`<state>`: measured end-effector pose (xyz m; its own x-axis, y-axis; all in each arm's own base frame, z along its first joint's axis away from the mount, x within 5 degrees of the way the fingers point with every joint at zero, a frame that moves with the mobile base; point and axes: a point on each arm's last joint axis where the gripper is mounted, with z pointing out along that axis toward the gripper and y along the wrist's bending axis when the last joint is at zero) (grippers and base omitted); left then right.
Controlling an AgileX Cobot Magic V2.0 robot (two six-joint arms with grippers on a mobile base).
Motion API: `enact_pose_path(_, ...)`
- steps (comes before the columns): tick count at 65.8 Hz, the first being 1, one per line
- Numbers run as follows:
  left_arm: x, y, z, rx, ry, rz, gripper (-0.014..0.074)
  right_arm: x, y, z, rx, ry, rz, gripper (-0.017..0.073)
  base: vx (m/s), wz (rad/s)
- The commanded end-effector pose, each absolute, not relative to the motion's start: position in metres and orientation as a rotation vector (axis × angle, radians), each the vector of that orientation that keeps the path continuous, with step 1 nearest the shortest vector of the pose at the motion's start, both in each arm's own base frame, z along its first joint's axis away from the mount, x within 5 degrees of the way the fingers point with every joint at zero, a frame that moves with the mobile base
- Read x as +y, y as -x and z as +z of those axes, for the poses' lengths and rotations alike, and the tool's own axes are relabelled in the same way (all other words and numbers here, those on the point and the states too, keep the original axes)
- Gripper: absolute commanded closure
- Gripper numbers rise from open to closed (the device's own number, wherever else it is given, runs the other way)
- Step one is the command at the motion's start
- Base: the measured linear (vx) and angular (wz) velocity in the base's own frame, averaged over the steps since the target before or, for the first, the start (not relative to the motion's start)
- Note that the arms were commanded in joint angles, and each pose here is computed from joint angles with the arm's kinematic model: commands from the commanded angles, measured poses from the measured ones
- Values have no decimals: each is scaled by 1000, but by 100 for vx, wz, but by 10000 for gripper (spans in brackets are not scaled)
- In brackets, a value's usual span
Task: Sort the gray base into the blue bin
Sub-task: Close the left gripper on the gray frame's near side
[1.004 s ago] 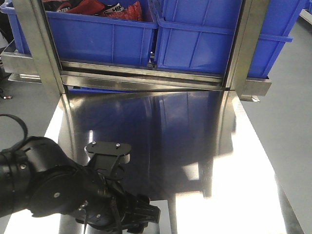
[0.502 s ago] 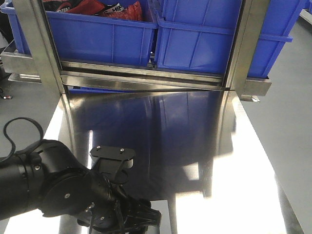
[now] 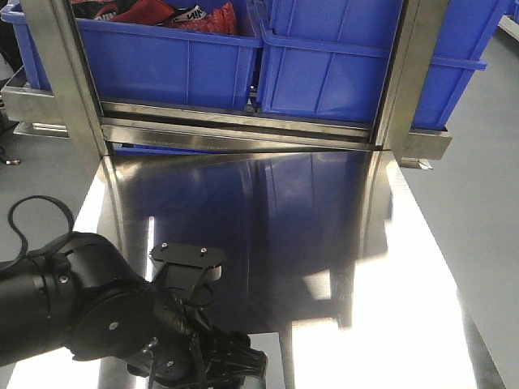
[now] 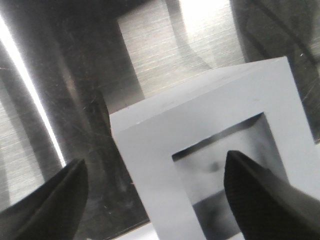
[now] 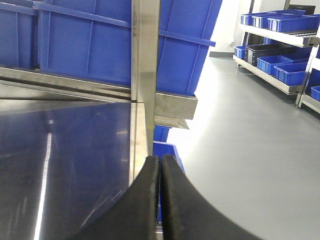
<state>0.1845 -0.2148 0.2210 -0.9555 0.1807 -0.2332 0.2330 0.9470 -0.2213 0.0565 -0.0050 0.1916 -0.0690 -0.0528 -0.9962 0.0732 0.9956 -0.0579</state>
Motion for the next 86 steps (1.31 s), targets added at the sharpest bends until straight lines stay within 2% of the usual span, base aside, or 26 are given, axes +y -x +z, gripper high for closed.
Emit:
enact_pose_path(1,-219,-186,234,2838,-315,-421,60,-4,-56,195,1560,3,-112,568,0,0)
enact_pose_path(44,-218,-185,233,2854,-319,-404,76,-4,-56,195,1560,3,-112,568,0,0)
enact_pose_path(53,-218,-185,233,2863,-320,-395,153,-4,-56,195,1560,3,-112,568,0,0)
enact_pose_path(73,-218,-185,233,2864,-319,-396,416,-4,-56,195,1560,3,-112,568,0,0)
enact_pose_path(86,-218,-185,233,2864,-319,-397,477,-4,-56,195,1560,3,-112,568,0,0)
